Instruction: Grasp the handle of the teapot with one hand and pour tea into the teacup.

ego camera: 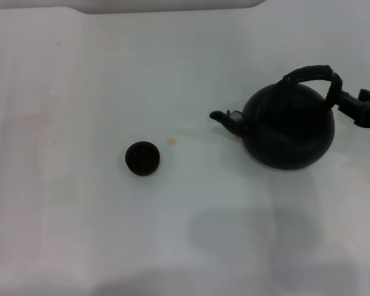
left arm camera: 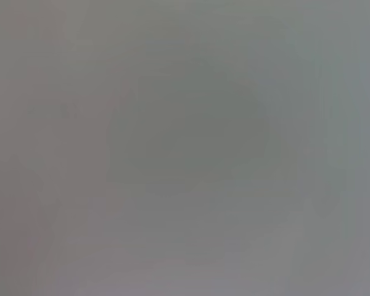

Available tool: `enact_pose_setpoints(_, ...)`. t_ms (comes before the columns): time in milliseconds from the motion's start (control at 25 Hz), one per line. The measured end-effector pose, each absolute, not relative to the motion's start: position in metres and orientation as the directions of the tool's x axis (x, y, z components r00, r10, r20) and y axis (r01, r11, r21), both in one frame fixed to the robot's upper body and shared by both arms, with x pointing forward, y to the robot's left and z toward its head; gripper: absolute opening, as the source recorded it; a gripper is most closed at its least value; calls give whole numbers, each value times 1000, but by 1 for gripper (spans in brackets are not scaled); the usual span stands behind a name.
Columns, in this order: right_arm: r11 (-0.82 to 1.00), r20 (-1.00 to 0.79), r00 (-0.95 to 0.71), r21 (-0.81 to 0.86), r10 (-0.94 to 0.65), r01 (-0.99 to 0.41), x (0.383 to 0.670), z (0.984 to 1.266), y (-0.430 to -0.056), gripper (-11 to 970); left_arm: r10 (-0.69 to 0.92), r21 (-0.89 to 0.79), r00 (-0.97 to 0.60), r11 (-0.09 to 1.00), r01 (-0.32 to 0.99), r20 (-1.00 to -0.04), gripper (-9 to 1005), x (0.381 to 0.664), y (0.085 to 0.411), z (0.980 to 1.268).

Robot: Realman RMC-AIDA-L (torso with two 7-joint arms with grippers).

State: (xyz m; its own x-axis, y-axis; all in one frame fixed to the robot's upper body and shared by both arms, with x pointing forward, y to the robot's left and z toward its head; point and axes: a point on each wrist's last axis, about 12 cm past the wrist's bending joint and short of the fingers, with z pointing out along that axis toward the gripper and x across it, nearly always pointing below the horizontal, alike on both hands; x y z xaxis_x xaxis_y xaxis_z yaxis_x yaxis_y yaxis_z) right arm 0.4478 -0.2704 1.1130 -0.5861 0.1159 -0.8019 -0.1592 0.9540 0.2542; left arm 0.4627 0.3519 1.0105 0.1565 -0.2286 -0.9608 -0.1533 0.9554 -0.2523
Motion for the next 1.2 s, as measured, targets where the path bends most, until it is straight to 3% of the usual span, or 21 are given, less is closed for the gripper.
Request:
enact_pose_setpoints(200, 954, -806, -567, 279, 169, -112, 444, 1109, -296, 472, -230, -254, 157, 955, -153, -960, 874, 463, 351, 1010)
enact_pose_setpoints(480, 932, -799, -533, 360, 279, -52, 447, 1081, -341, 471, -238, -262, 162, 954, -148, -958, 874, 465, 349, 1011)
enact_pose_setpoints(840, 796, -797, -241, 592, 554, -127, 455, 1037, -385, 465, -237, -261, 160, 954, -145, -958, 873, 461, 348, 1010)
enact_pose_setpoints(1200, 958, -962, -79, 269, 262, -100, 461, 1013, -382, 467, -243, -265, 158, 954, -137, -957, 873, 460, 346, 1009)
